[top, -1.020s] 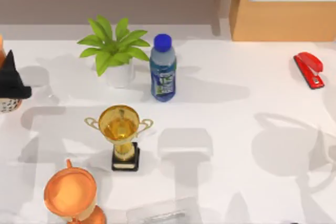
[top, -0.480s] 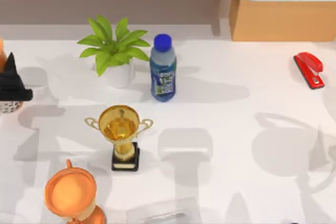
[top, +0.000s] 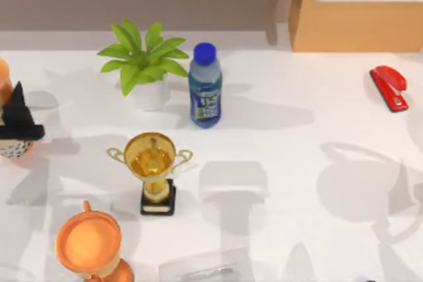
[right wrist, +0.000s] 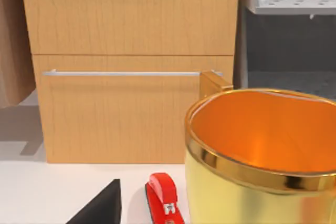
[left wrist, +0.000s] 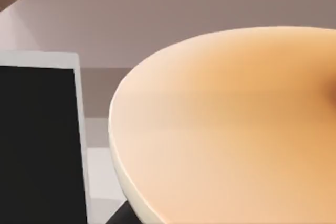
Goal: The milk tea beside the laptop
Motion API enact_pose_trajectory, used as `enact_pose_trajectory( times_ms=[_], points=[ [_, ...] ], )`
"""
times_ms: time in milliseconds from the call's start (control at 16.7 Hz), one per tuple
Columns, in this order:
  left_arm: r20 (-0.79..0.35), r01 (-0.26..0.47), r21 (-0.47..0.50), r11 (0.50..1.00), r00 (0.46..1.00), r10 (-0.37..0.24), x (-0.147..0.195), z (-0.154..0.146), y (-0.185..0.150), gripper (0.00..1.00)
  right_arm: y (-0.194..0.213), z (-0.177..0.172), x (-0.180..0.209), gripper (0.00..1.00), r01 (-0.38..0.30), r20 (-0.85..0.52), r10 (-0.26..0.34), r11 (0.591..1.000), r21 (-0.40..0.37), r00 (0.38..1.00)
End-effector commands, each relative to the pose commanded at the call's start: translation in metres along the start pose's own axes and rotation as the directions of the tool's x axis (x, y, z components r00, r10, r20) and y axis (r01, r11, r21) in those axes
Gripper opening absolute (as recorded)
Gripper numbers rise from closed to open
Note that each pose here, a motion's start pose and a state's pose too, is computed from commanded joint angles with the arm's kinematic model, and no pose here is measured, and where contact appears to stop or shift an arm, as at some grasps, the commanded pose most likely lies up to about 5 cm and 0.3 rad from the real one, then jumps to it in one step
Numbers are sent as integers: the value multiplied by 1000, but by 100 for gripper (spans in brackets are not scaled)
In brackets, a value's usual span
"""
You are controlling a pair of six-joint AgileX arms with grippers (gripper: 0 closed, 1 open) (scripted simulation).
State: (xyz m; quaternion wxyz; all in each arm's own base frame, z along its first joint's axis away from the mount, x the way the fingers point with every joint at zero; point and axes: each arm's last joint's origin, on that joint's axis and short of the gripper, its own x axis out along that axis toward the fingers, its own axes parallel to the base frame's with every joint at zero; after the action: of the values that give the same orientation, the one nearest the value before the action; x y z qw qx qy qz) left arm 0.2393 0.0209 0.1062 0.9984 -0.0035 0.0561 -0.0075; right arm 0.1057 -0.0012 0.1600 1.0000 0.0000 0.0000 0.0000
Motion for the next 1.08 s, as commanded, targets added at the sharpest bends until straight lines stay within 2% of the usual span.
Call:
enact_pose_trajectory(
  times_ms=[780,1080],
  points=[
    [0,0,0,1000,1000,0,0,0,0,98,0,0,0,100,0,0,0,1000,0,1000],
    [0,0,0,1000,1000,0,0,0,0,100,0,0,0,100,0,0,0,1000,0,1000]
  ],
)
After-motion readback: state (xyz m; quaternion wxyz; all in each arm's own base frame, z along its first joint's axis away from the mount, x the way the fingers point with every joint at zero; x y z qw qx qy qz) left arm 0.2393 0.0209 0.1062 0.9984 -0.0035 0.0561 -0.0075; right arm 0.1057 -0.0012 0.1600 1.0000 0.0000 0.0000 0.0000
